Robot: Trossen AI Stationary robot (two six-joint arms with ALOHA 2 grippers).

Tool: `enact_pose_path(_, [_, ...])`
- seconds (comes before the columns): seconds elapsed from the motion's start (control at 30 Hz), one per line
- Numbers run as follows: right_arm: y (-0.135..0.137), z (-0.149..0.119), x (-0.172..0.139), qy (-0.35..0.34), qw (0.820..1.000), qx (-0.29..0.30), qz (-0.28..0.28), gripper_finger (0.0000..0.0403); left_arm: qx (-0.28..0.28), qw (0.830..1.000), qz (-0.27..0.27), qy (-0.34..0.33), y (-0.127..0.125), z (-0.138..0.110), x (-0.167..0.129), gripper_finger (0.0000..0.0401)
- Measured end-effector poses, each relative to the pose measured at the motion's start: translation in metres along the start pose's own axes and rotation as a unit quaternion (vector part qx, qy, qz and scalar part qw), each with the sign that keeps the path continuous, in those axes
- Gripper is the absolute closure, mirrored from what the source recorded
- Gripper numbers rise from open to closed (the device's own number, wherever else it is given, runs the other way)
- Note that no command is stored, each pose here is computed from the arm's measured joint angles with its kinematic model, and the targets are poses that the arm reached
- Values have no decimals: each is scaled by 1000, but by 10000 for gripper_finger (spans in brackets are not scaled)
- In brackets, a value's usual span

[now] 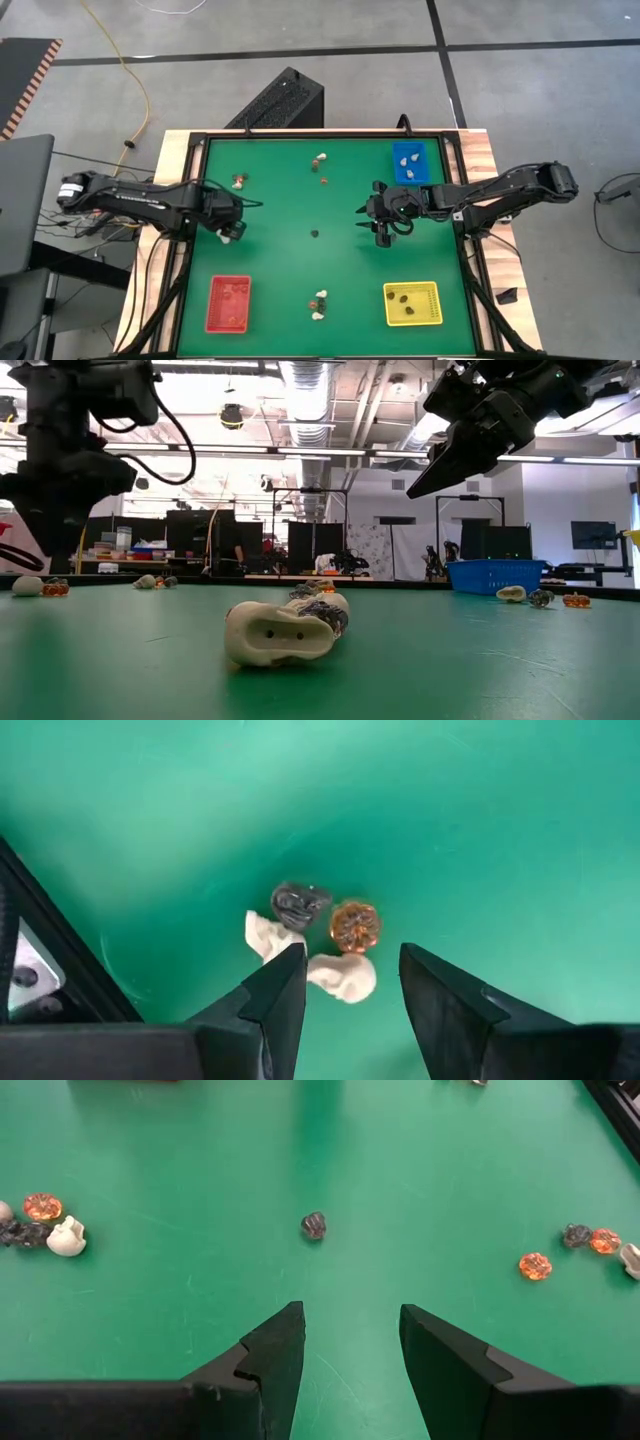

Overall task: Sort Halloween decoration
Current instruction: Put the white skull toy into the blue bin

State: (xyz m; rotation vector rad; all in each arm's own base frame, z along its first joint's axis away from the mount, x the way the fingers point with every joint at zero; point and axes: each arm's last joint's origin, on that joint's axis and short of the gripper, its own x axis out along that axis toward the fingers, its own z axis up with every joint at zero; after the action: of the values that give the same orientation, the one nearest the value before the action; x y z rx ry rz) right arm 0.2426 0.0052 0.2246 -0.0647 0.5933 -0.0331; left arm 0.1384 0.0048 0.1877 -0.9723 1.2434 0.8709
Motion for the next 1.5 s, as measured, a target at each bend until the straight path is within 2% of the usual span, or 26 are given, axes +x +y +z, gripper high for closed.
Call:
enact_pose_path(0.2, [0,-1,0,3,1000,0,0,207,-1,1000,22,10,-1,4,6,250])
enact_pose_path(0.43, [0,-1,0,7,1000,-1,0,207,80,995,57,26,-3,7,15,250])
enact_pose_path(0.53, [0,-1,0,7,1000,-1,0,207,93,993,59,51,-1,10,17,250])
enact_pose_path(0.63, [0,-1,0,7,1000,0,0,207,137,986,50,80,2,12,16,250])
enact_pose_path(0.73, [0,-1,0,7,1000,0,0,207,201,975,50,83,3,12,16,250])
enact_pose_path(0.9, [0,-1,0,7,1000,3,0,207,318,945,48,67,2,13,17,250])
enact_pose_path(1.07, [0,-1,0,7,1000,3,0,207,355,933,8,57,-7,11,18,250])
enact_pose_path(1.27, [0,-3,0,14,1000,3,0,207,396,917,-1,56,-13,1,18,250])
enact_pose_path(1.5, [0,-3,0,15,1000,3,0,207,457,888,-35,43,-24,-10,18,250])
